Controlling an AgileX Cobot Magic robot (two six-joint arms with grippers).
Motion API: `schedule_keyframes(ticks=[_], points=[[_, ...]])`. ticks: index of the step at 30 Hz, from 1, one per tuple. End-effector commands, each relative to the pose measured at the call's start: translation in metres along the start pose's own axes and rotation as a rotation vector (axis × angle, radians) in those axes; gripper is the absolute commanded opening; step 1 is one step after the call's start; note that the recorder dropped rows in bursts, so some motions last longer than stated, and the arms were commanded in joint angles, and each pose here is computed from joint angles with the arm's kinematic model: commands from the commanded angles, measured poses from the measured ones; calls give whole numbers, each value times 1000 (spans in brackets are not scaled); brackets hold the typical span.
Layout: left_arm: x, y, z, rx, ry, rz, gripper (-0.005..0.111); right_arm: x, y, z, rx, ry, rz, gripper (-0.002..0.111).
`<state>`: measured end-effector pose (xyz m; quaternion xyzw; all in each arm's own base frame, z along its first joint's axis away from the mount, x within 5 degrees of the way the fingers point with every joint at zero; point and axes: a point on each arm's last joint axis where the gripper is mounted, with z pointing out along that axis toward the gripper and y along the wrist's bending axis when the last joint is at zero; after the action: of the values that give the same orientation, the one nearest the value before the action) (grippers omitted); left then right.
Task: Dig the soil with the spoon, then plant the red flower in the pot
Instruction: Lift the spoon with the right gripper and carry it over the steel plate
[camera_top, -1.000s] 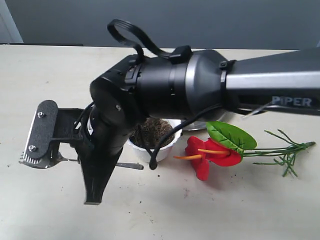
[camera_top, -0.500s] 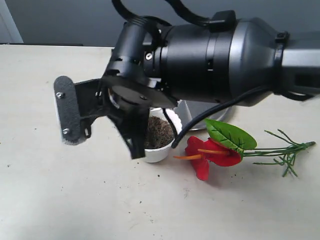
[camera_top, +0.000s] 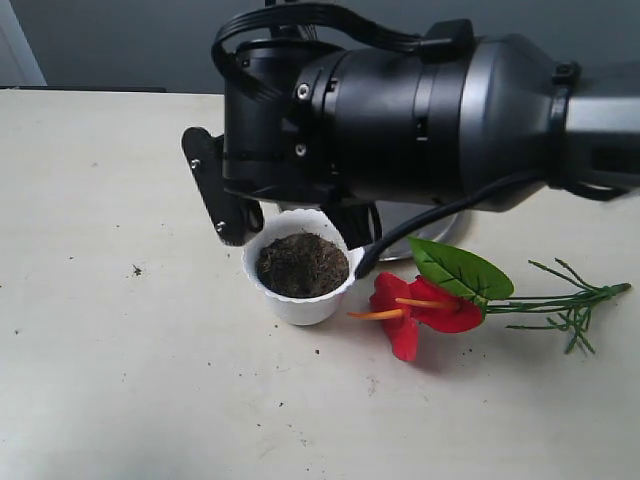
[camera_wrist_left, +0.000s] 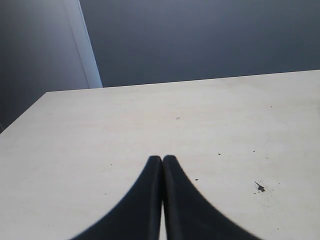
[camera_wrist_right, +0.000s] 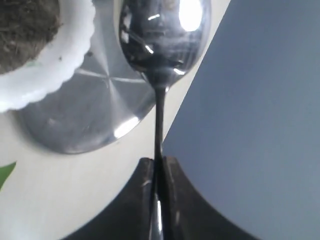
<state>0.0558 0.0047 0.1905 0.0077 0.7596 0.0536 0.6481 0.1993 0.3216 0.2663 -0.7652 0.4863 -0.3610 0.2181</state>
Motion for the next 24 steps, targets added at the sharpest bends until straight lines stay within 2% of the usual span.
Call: schedule_keyframes(ticks=[1,5,10,16,24], points=[[-2,0,-1,8,-11,-10,0,11,7,-2,-71,116,-13,-1],[-2,0,-1,8,-11,-10,0,3,15,-7,-139,71,-18,-1],[-2,0,-1,8,-11,-10,0,-10,24,-19,-157,22,-65,-1],[-2,0,-1,8,-11,-10,0,-13,47,-14,-179,56,-113,-1],[-2,0,-1,8,-11,-10,0,3,61,7,-22,203,-176,-1]])
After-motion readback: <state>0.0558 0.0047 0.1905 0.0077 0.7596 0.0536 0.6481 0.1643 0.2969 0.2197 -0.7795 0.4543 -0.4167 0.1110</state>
